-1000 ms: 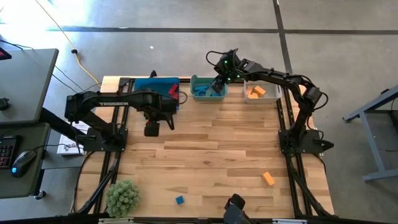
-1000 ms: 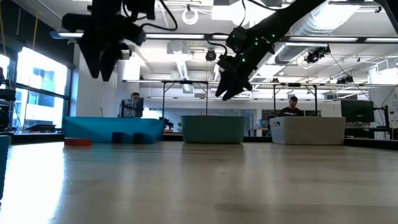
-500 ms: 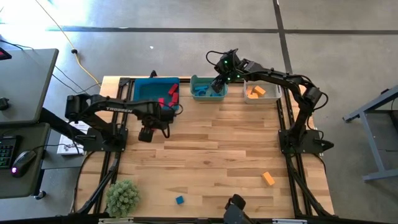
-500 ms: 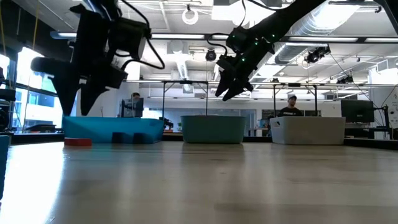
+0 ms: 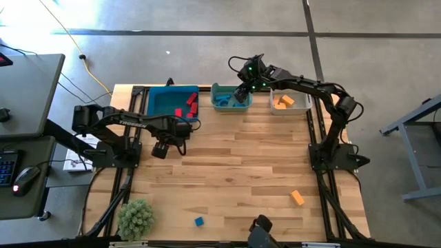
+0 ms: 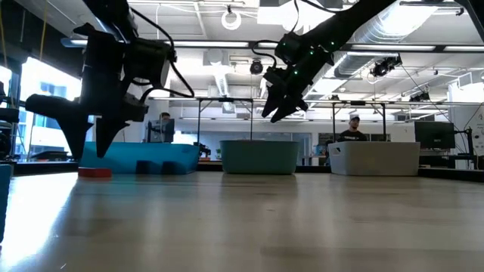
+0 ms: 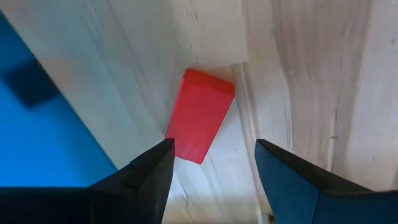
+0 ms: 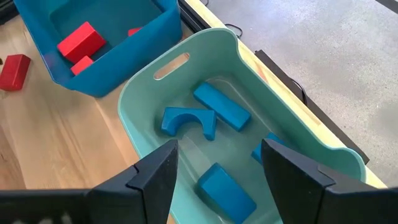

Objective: Sort & place blocks by color
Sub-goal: Put the red block into the blue bin

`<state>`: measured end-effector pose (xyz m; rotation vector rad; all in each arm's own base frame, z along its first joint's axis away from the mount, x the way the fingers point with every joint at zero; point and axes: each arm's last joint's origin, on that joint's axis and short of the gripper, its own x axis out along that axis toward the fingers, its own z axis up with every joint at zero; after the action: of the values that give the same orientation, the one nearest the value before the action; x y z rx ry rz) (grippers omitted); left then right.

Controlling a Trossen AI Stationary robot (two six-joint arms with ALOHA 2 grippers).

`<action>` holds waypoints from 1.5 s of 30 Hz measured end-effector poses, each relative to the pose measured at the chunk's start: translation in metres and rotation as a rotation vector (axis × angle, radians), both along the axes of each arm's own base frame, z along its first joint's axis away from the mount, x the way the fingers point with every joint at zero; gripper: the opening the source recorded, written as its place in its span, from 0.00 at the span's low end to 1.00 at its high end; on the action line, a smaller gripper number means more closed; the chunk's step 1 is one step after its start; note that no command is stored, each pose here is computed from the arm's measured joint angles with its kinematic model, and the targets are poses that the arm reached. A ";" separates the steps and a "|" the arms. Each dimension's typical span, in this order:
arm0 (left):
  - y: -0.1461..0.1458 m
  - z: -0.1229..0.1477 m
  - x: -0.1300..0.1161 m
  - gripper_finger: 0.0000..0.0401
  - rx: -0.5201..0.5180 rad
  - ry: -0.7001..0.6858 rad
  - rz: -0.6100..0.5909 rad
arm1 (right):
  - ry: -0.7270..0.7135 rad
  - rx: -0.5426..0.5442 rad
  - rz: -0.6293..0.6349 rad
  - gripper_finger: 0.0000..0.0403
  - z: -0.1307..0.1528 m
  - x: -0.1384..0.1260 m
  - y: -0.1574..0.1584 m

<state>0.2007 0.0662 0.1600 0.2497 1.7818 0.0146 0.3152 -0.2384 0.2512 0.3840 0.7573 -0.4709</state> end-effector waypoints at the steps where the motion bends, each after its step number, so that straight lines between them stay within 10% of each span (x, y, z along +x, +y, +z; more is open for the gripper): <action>1: 0.000 -0.002 -0.001 0.53 0.000 0.001 -0.006 | 0.000 0.000 0.000 0.54 0.000 0.000 0.000; 45: 0.007 -0.025 -0.015 0.53 -0.016 0.022 -0.173 | 0.000 -0.001 0.000 0.54 0.000 0.000 0.000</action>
<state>0.1860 0.0732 0.1346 0.3928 1.7757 -0.1263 0.3152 -0.2384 0.2513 0.3835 0.7571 -0.4715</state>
